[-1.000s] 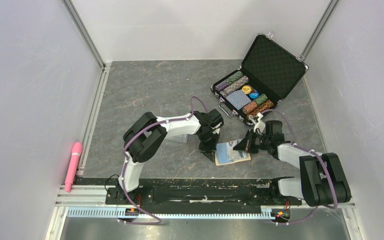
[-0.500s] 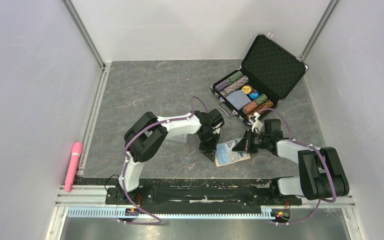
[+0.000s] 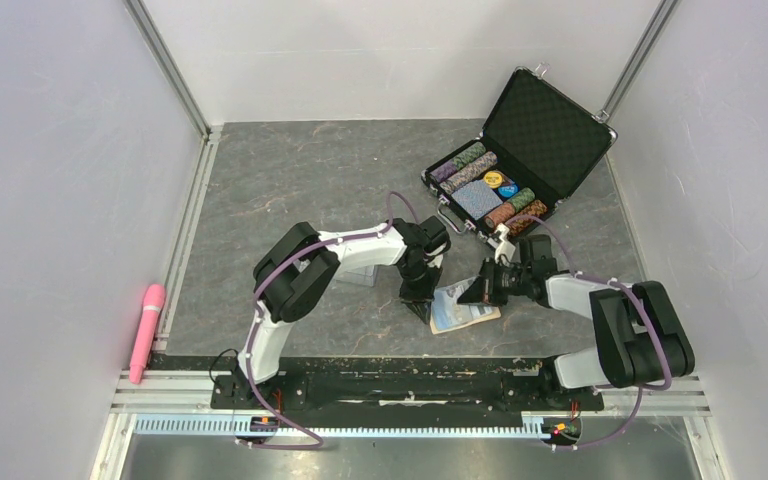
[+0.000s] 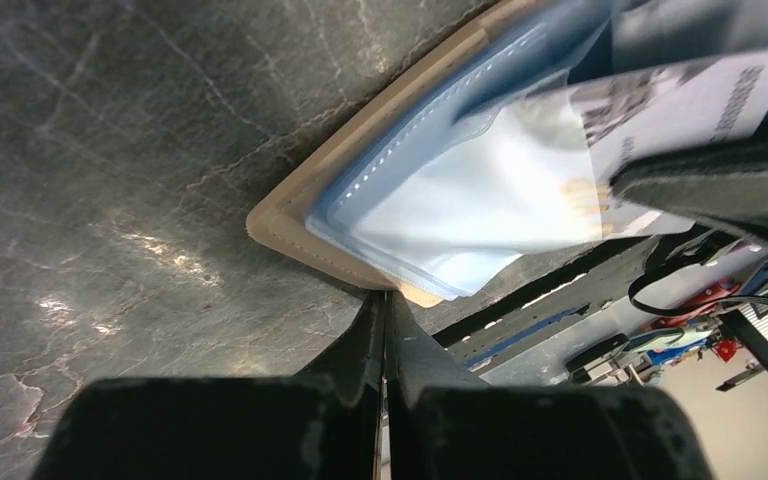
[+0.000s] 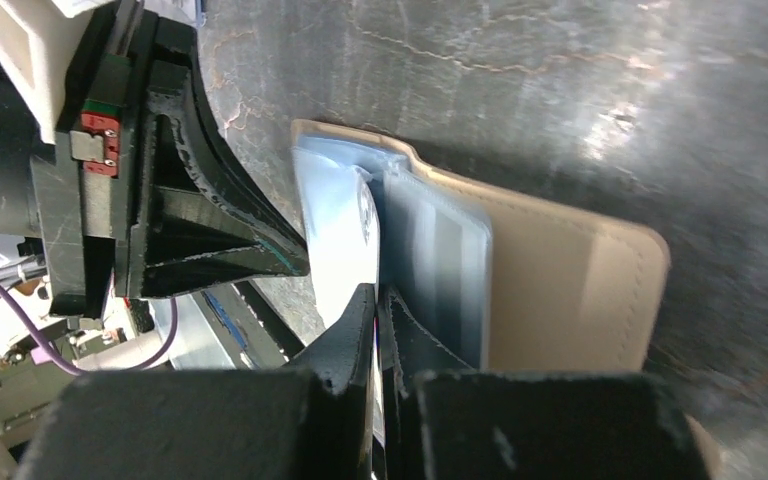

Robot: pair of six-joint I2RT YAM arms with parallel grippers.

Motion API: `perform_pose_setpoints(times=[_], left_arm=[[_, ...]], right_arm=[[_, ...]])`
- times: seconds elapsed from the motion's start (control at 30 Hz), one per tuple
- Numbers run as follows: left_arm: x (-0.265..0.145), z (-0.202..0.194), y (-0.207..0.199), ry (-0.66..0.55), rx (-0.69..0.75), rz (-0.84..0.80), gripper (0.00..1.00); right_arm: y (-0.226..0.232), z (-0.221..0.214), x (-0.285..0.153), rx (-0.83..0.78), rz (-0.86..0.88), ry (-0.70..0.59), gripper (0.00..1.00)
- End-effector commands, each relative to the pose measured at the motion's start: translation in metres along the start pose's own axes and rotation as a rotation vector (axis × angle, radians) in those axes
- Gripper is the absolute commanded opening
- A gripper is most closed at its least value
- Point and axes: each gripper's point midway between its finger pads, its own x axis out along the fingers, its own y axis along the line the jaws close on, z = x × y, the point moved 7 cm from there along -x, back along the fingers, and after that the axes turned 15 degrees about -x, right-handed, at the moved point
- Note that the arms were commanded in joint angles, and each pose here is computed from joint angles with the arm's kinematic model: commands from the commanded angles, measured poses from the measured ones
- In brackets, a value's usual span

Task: Put the credit cards into the card holder
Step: Insert the credit card into the card holder.

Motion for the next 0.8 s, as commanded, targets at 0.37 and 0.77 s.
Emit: perform_pose_setpoints(times=[0.37, 0.77], left_arm=[[-0.002, 0.025, 0.004, -0.062, 0.051, -0.02, 0.02], [-0.003, 0.028, 0.006, -0.049, 0.053, -0.028, 0.02]], right_arm=[[0.009, 0.008, 0.007, -0.006, -0.109, 0.153, 0.17], [0.02, 0.021, -0.002, -0.082, -0.247, 0.217, 0.6]])
